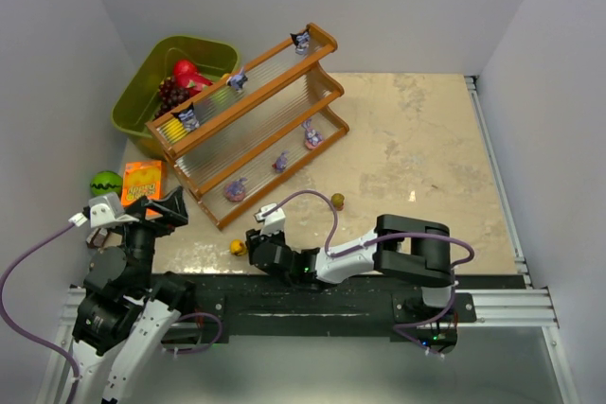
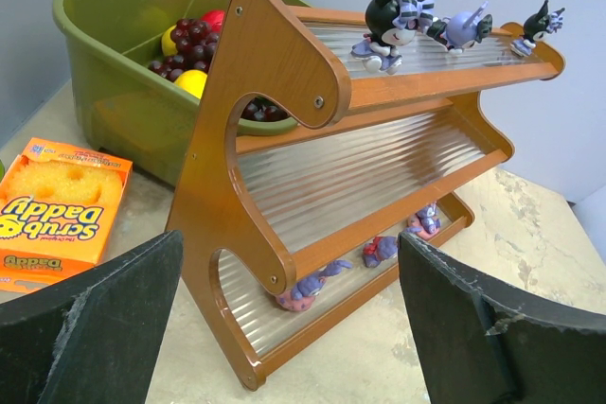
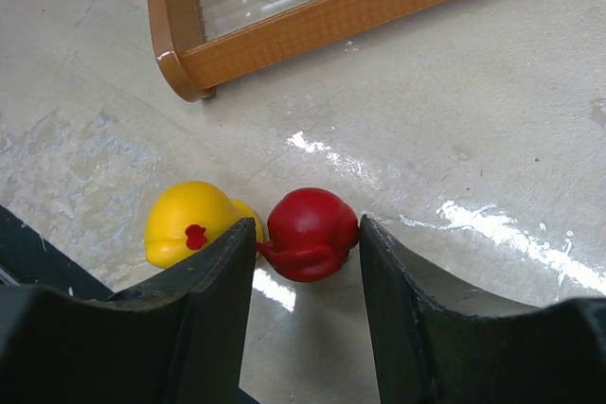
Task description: Place and organize the plastic toys onto the shelf
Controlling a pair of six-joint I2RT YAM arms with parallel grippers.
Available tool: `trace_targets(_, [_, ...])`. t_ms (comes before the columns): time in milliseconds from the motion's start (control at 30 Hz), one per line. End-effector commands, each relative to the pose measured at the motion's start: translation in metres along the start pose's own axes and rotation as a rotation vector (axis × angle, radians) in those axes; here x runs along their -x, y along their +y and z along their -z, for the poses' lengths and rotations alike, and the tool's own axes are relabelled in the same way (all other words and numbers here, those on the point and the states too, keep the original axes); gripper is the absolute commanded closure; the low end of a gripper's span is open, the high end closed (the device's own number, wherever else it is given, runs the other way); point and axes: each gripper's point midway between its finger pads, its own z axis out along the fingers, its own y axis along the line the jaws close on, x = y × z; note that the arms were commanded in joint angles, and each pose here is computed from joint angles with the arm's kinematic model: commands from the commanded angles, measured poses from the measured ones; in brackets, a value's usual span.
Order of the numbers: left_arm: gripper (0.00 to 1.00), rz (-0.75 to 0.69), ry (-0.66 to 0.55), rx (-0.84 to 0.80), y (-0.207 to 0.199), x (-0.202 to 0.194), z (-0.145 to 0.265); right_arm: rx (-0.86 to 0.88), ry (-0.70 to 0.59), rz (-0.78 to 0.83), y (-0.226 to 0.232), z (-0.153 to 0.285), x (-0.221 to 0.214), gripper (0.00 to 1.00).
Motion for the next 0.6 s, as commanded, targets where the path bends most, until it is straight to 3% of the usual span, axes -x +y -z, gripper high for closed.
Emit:
trace_targets(0, [0.02,0.053,-0.066,-0.026,-0.001,0.014,0.008,-0.02,-0.056,-0.047,0.009,-0.005,0.017,0.52])
trace_targets(200, [0.02,0.053,-0.066,-0.026,-0.001,0.013,0.008,-0.033,-0.064,-0.051,0.009,-0.006,0.021,0.62])
trace_targets(333, [0.02,0.056,-0.069,-0.026,0.0,0.014,0.009,-0.039,-0.072,-0.043,0.008,-0.005,0.025,0.78])
trace_targets(567, [0.02,0.058,-0.075,-0.027,0.0,0.015,0.01,-0.041,-0.099,-0.035,0.009,0.006,0.049,0.84])
